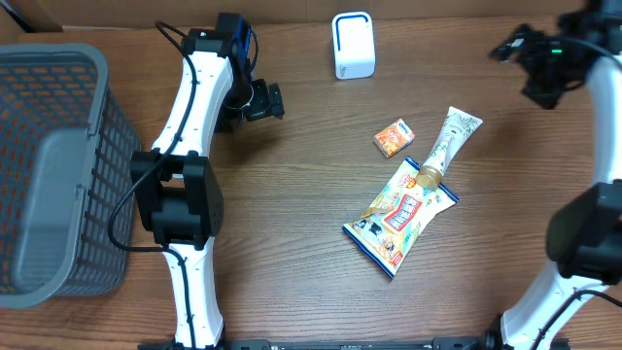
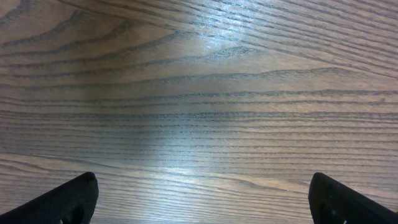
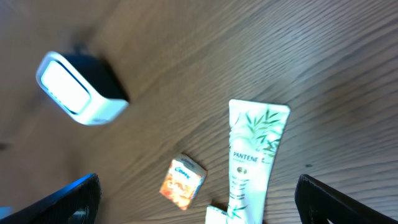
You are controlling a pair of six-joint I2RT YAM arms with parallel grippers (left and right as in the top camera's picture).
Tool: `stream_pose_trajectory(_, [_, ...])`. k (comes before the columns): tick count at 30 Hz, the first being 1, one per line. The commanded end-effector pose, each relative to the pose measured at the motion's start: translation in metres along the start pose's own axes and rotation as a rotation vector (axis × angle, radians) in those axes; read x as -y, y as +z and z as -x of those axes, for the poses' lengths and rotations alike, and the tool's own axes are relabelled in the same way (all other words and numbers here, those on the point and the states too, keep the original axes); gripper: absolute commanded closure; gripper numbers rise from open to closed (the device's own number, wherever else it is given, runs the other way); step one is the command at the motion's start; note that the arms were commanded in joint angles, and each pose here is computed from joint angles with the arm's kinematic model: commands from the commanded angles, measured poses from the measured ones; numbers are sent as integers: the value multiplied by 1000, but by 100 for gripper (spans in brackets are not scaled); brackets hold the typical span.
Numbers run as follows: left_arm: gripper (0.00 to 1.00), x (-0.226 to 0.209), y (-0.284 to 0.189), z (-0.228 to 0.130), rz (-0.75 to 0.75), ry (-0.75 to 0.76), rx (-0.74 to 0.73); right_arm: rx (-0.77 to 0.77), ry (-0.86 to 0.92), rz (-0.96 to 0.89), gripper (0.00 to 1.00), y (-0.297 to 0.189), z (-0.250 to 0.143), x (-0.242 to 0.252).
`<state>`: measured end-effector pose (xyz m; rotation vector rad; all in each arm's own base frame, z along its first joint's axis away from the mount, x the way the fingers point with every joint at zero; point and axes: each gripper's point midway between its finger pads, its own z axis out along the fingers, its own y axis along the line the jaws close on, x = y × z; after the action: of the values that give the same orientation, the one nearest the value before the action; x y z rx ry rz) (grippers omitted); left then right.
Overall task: Scan the item barcode
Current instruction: 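Bring the right gripper back over the small orange box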
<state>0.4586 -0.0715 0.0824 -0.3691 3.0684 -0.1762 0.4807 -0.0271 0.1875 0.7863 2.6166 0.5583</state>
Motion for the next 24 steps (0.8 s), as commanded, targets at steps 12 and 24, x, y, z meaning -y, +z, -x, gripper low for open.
stream_pose_trajectory(12, [0, 0, -2, 1, 3, -1, 9, -55, -166, -183, 14, 83, -94, -75])
stream_pose_trajectory(24, [0, 0, -2, 1, 3, -1, 9, -195, -115, -244, 18, 96, -142, -60])
